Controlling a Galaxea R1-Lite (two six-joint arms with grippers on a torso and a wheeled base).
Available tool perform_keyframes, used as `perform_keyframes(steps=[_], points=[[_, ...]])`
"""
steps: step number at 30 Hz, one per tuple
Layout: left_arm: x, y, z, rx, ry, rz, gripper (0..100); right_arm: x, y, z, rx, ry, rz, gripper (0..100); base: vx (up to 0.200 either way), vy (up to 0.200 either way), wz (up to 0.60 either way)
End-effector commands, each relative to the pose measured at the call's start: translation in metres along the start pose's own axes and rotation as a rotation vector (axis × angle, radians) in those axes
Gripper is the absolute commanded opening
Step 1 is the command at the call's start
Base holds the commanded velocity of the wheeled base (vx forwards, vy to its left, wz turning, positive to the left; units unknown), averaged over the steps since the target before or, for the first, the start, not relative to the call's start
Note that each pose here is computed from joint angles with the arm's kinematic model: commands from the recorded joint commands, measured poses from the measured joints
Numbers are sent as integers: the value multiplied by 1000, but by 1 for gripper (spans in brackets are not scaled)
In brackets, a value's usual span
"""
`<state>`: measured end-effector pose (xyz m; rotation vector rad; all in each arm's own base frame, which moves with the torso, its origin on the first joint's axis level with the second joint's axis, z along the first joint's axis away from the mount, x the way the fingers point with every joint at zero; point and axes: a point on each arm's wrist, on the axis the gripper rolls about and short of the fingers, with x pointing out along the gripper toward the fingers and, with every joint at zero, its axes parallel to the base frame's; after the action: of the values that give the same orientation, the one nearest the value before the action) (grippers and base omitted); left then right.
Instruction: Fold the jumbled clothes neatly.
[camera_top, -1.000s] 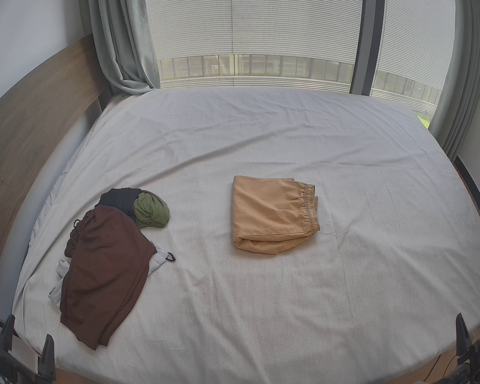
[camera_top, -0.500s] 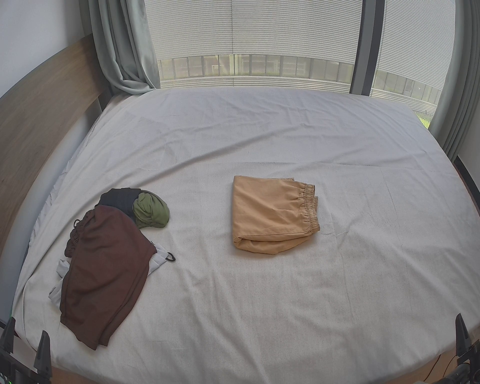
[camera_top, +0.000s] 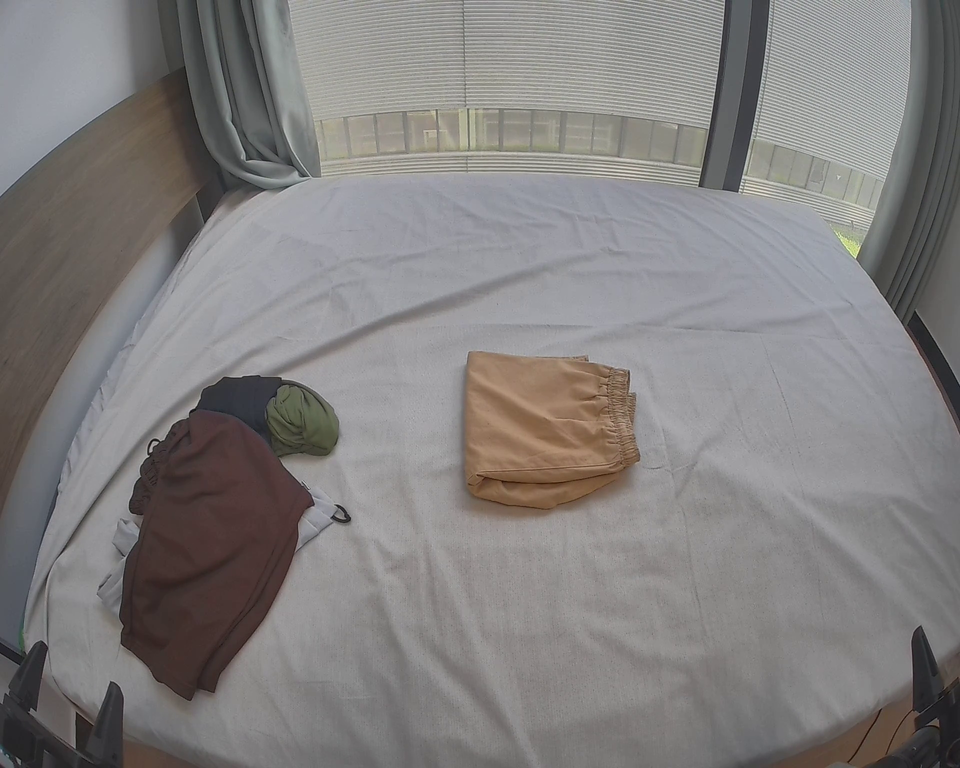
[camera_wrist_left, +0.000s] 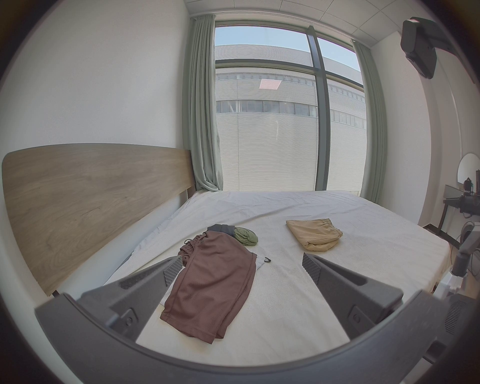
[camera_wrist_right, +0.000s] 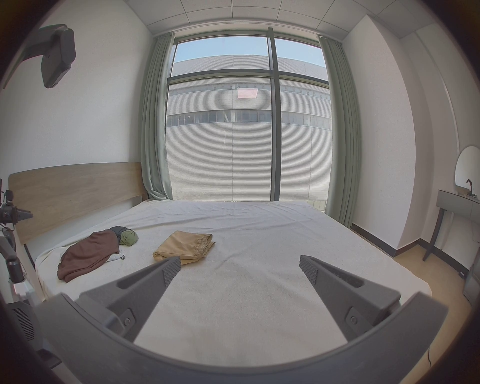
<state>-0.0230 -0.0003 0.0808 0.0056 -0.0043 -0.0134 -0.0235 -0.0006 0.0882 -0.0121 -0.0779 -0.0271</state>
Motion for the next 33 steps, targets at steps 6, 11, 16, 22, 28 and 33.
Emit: perform_keyframes(steps=[6, 11, 16, 22, 28, 33], points=[[0, 0, -5, -7, 3, 3, 100, 0, -4, -5, -58, 19, -214, 100, 0, 0, 0], [0, 0, -5, -9, 3, 4, 100, 0, -1, -6, -63, 11, -42, 100, 0, 0, 0], [0, 0, -5, -9, 1, 3, 100, -3, 1, -11, 0, 121, 42, 100, 0, 0, 0], [0, 0, -5, -9, 3, 3, 100, -2, 1, -11, 5, 99, 41, 100, 0, 0, 0], [0, 0, -5, 4, 1, 1, 100, -1, 1, -12, 9, 96, 35, 100, 0, 0, 0], [0, 0, -5, 4, 1, 1, 100, -1, 1, -12, 8, 96, 34, 100, 0, 0, 0]])
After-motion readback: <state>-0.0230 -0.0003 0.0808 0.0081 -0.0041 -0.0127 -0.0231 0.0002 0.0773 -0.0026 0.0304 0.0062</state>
